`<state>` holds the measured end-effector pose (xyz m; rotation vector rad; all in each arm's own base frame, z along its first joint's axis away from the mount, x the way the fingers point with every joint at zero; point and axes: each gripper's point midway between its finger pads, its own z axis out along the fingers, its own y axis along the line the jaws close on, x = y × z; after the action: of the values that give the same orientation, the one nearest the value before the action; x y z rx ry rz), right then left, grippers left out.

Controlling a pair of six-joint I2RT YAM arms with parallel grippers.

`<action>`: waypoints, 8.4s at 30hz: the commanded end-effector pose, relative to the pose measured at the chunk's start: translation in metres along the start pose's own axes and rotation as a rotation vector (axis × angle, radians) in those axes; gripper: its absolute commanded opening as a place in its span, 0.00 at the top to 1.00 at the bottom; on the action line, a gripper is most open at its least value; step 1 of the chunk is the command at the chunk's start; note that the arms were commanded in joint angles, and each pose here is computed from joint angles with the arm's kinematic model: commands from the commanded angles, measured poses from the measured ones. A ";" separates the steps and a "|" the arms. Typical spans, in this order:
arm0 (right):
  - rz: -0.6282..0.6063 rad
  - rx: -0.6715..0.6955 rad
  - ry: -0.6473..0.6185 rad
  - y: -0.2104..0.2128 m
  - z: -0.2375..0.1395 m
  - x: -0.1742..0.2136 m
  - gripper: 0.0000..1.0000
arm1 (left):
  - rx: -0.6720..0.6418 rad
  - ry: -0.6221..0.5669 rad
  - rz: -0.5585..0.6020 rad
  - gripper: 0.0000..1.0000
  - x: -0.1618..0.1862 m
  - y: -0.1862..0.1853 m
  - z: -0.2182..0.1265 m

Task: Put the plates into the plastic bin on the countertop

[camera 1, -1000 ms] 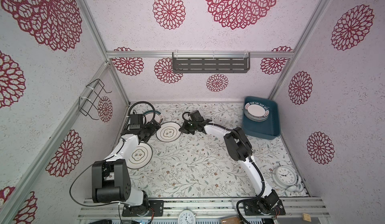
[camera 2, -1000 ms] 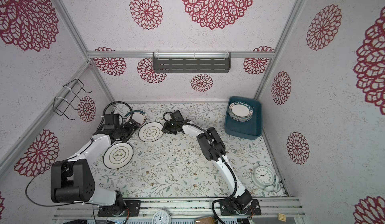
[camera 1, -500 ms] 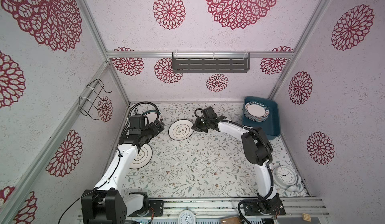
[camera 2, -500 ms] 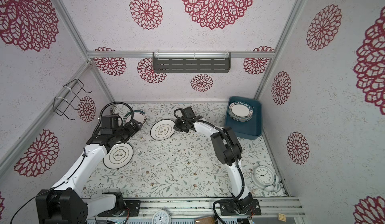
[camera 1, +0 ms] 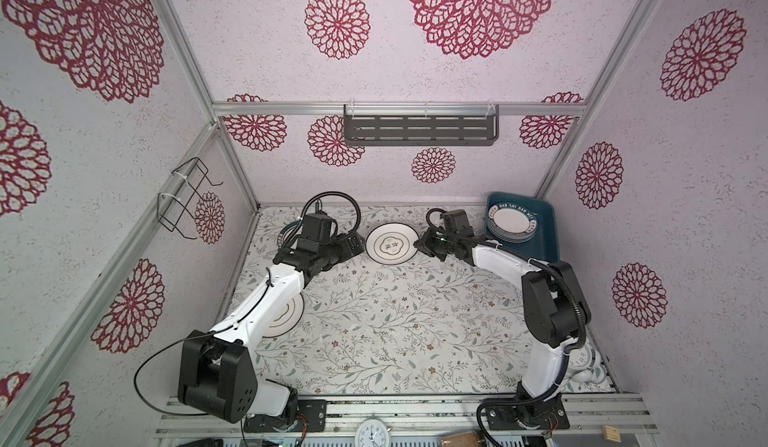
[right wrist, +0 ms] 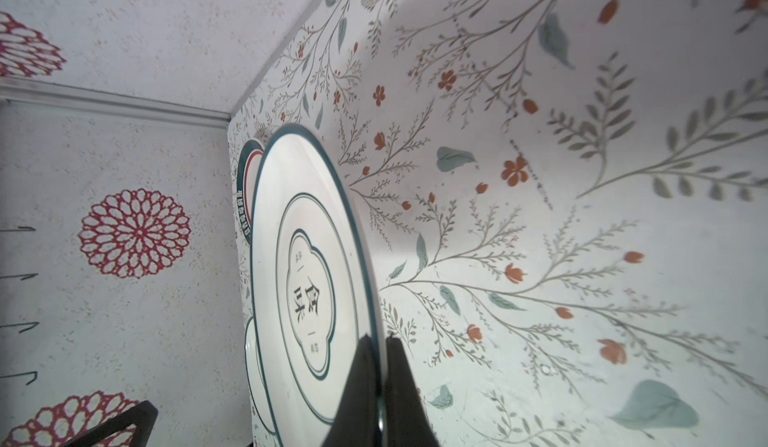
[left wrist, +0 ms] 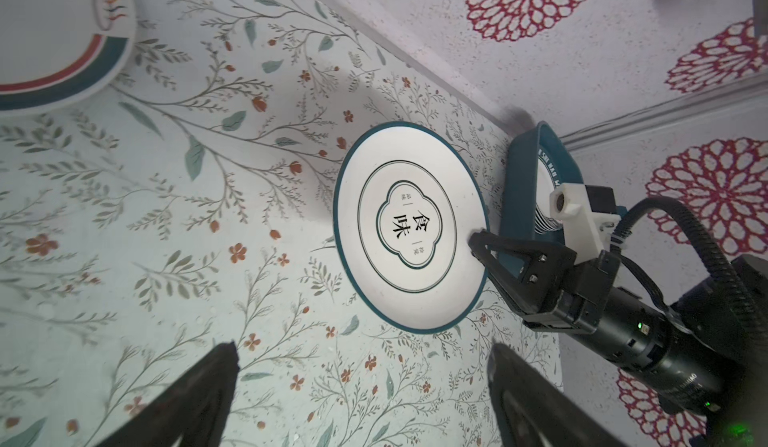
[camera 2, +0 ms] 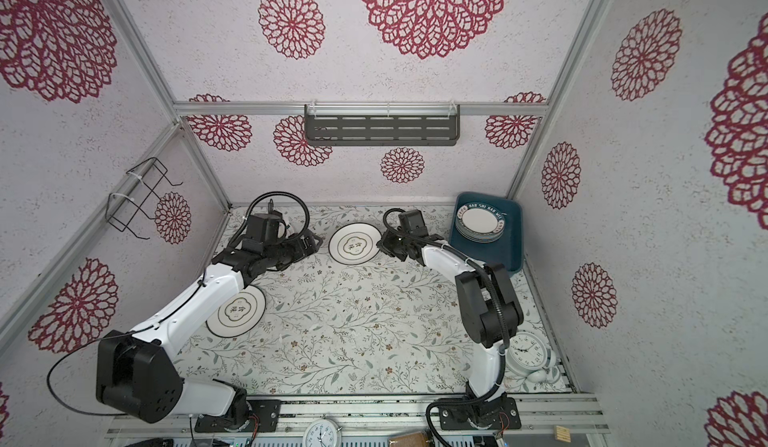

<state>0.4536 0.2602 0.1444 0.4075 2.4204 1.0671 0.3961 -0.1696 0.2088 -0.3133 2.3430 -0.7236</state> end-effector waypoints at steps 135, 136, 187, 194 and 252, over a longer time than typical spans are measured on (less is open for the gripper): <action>0.121 0.228 -0.649 -0.090 -0.205 -0.055 0.01 | -0.072 -0.242 -0.026 0.03 -0.055 0.052 -0.043; 0.111 0.223 -0.635 -0.084 -0.198 -0.050 0.01 | -0.104 -0.251 -0.049 0.03 -0.054 0.065 -0.052; -0.380 -0.168 0.254 0.107 0.087 0.154 0.09 | -0.462 -0.340 -0.938 0.02 0.075 0.353 -0.120; -0.361 -0.163 0.246 0.100 0.084 0.148 0.09 | -0.433 -0.328 -0.897 0.06 0.064 0.357 -0.110; -0.063 -0.187 -0.047 0.051 0.034 0.051 0.20 | 0.047 -0.060 -0.387 1.00 -0.010 0.177 0.026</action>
<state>0.4227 0.3454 0.1063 0.2404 2.3967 1.1267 0.3984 -0.0149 0.0535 -0.8740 2.3197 -0.8477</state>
